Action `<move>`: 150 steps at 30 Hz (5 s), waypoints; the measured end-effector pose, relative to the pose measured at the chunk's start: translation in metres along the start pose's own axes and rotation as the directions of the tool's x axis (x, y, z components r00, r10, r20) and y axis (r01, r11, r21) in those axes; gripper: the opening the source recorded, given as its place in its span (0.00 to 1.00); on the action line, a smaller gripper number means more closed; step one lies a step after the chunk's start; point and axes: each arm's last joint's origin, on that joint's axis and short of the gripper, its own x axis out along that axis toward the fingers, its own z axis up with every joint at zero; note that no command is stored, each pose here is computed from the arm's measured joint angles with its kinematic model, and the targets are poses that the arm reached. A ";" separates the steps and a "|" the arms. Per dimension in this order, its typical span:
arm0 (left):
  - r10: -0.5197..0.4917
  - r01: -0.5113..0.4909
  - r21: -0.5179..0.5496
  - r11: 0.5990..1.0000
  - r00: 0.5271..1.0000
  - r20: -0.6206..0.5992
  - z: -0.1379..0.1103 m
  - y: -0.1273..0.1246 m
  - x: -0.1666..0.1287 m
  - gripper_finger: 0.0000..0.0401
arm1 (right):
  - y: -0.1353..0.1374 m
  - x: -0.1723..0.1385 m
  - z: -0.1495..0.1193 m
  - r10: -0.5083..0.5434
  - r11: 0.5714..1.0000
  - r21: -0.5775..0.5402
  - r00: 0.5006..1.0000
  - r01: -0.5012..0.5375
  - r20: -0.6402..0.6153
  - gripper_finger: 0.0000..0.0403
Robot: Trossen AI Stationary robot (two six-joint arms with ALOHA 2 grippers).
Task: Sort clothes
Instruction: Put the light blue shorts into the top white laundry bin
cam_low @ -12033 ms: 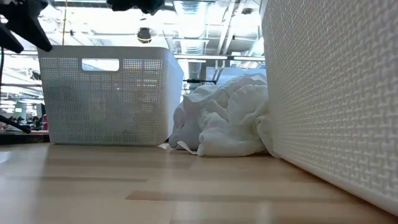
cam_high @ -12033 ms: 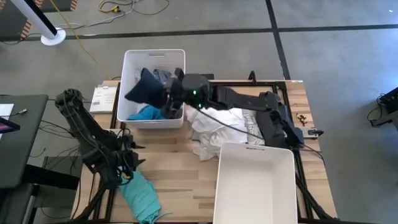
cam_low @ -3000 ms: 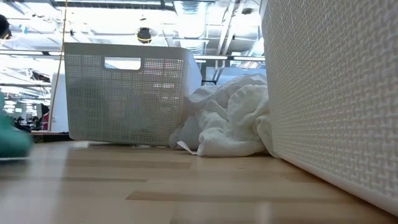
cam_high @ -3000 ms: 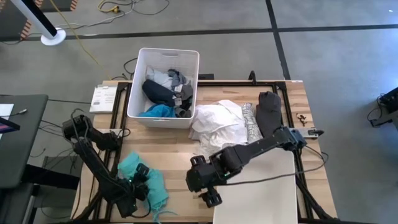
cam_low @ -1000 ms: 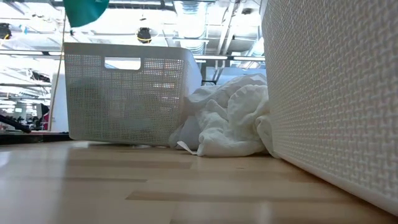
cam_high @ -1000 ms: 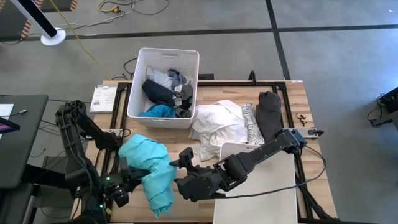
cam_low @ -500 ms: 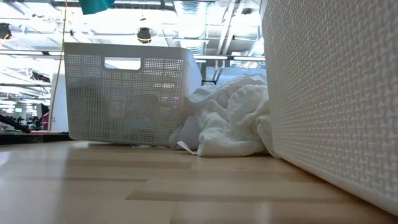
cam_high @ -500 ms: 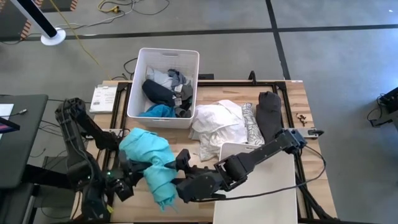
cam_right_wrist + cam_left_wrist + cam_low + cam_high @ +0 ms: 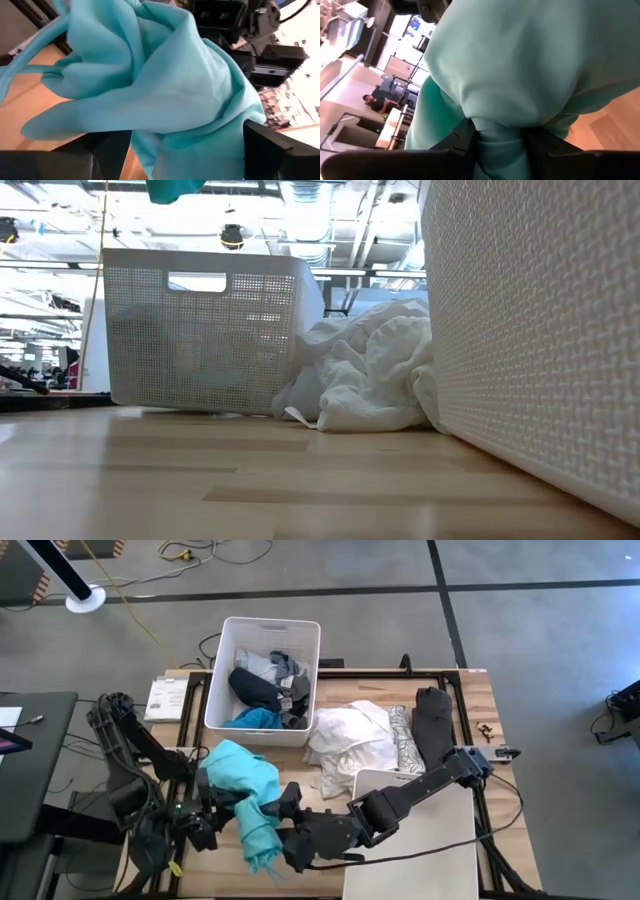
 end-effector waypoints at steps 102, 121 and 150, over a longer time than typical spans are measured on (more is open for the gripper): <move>-0.466 0.322 -0.496 0.807 0.862 -0.200 -0.130 -0.080 0.012 0.53 | -0.216 0.081 -0.206 -0.307 0.871 0.407 0.952 0.275 0.015 0.05; -0.426 0.379 -0.541 0.751 0.904 0.042 -0.136 -0.111 0.024 0.53 | -0.202 0.129 -0.322 0.015 0.679 0.733 0.998 0.029 -0.053 0.05; -0.410 0.356 -0.586 0.728 0.911 0.044 -0.135 -0.110 0.026 0.53 | -0.147 0.170 -0.375 0.222 0.545 0.838 0.958 0.035 -0.184 0.23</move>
